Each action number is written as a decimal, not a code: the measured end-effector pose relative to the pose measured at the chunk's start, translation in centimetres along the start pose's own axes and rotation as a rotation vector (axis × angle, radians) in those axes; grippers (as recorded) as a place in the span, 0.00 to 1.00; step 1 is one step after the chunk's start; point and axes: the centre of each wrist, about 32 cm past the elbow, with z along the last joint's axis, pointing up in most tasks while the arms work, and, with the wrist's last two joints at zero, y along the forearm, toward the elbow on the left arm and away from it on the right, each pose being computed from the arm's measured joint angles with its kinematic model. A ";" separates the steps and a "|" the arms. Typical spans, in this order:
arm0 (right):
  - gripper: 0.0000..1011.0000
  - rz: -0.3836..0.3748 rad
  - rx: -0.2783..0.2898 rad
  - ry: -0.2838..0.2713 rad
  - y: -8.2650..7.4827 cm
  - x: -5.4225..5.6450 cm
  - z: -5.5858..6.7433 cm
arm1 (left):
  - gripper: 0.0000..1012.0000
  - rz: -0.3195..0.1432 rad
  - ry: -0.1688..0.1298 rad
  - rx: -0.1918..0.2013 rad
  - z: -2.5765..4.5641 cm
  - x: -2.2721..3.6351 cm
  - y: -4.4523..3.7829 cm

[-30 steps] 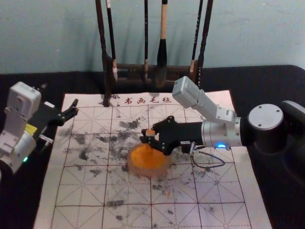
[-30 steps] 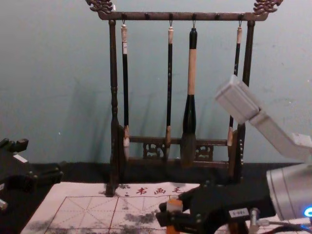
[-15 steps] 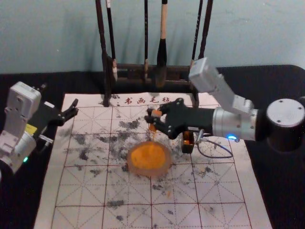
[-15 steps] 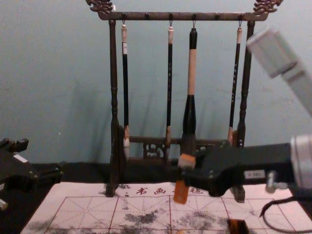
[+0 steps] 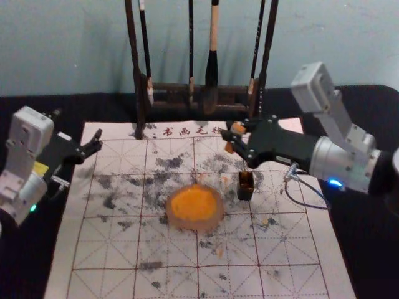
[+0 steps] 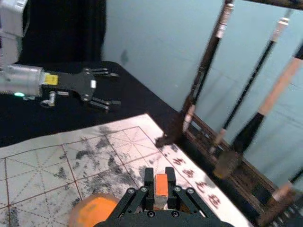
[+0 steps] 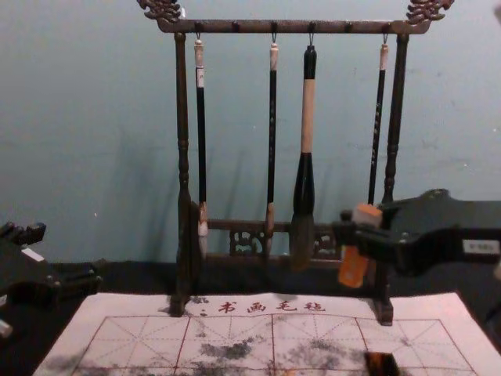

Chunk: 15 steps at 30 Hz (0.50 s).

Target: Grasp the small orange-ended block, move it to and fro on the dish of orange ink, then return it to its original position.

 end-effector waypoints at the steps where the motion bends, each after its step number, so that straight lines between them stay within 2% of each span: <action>1: 0.12 -0.012 -0.003 0.005 -0.2 -0.1 0.0 | 0.99 0.000 0.000 0.000 0.00 0.00 0.00; 9: 0.12 -0.105 -0.068 0.094 -1.9 -1.9 -1.5 | 0.99 0.000 0.000 0.000 0.00 0.00 0.00; 15: 0.12 -0.134 -0.102 0.152 -2.2 -2.9 -2.5 | 0.99 0.000 0.000 0.000 0.00 0.00 0.00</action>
